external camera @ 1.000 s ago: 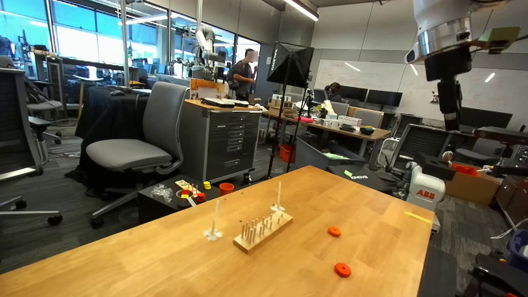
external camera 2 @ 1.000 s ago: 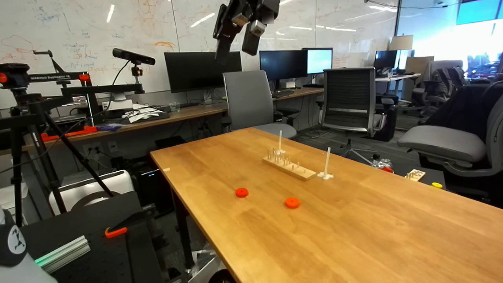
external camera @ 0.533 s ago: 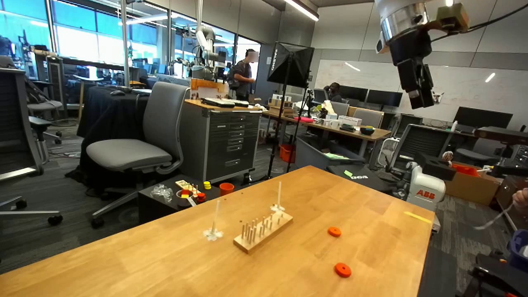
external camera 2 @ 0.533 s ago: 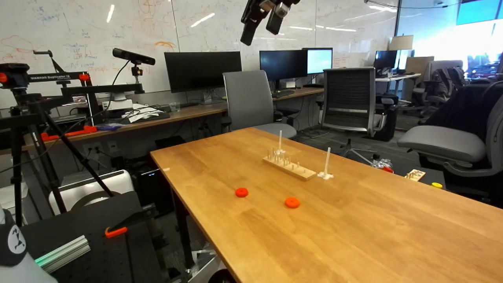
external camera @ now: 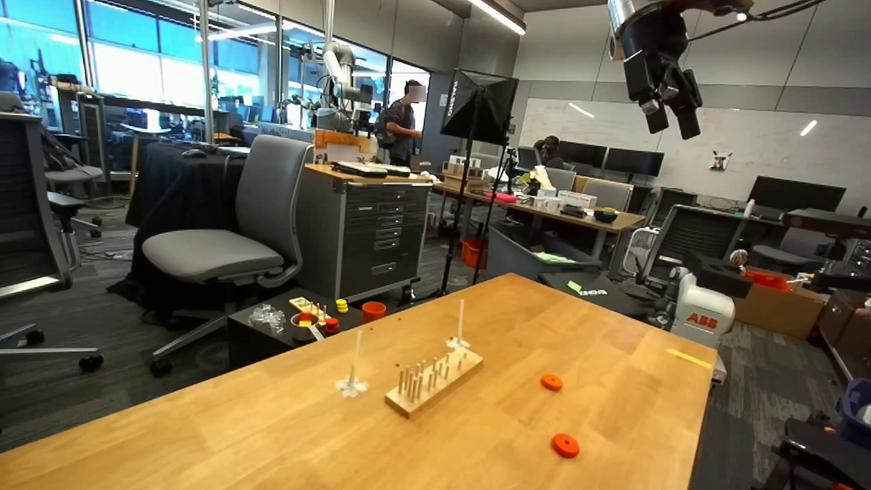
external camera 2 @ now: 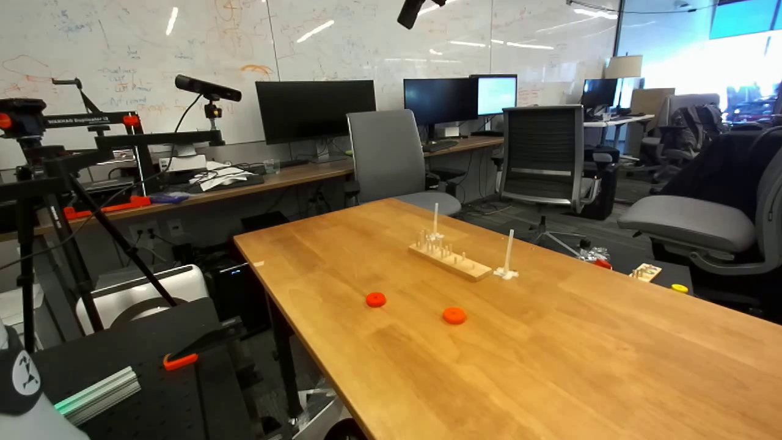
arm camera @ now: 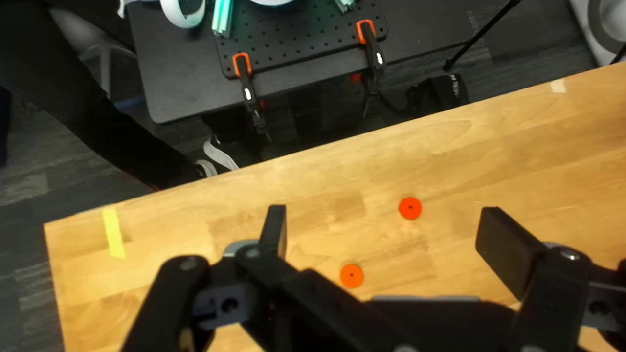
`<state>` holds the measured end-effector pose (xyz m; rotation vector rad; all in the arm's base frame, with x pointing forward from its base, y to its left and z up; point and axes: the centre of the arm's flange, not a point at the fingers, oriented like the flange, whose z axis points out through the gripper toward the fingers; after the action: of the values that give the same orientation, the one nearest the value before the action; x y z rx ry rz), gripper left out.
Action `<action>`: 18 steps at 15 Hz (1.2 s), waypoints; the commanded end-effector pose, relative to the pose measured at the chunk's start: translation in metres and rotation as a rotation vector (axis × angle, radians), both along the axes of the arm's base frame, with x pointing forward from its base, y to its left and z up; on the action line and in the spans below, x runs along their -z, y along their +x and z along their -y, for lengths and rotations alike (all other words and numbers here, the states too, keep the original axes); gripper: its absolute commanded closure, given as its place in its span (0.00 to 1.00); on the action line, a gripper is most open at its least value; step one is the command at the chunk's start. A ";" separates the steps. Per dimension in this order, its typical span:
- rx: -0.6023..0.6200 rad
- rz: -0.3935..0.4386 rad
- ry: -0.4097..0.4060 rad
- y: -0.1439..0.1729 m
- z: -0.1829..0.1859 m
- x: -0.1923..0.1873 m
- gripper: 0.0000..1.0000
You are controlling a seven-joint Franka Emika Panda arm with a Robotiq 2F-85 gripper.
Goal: Pick up the orange ring on the right and place it on the wooden stand
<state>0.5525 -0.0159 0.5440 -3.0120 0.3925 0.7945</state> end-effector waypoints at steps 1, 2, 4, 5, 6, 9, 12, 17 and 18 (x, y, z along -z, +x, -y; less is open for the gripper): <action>0.092 -0.139 -0.106 0.018 0.013 -0.014 0.00; 0.108 -0.199 -0.104 0.019 0.018 -0.013 0.00; 0.081 -0.299 -0.060 0.018 0.024 -0.008 0.00; 0.043 -0.295 -0.008 0.018 0.026 -0.006 0.00; 0.023 -0.261 0.076 0.022 0.026 -0.007 0.00; 0.036 -0.243 0.088 0.009 0.019 0.011 0.00; 0.040 -0.210 0.143 0.016 0.024 0.003 0.00; 0.034 -0.203 0.147 0.016 0.024 0.001 0.00; 0.029 -0.155 0.214 0.021 0.021 -0.002 0.00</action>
<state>0.5688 -0.0399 0.5426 -2.7907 0.3688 1.0801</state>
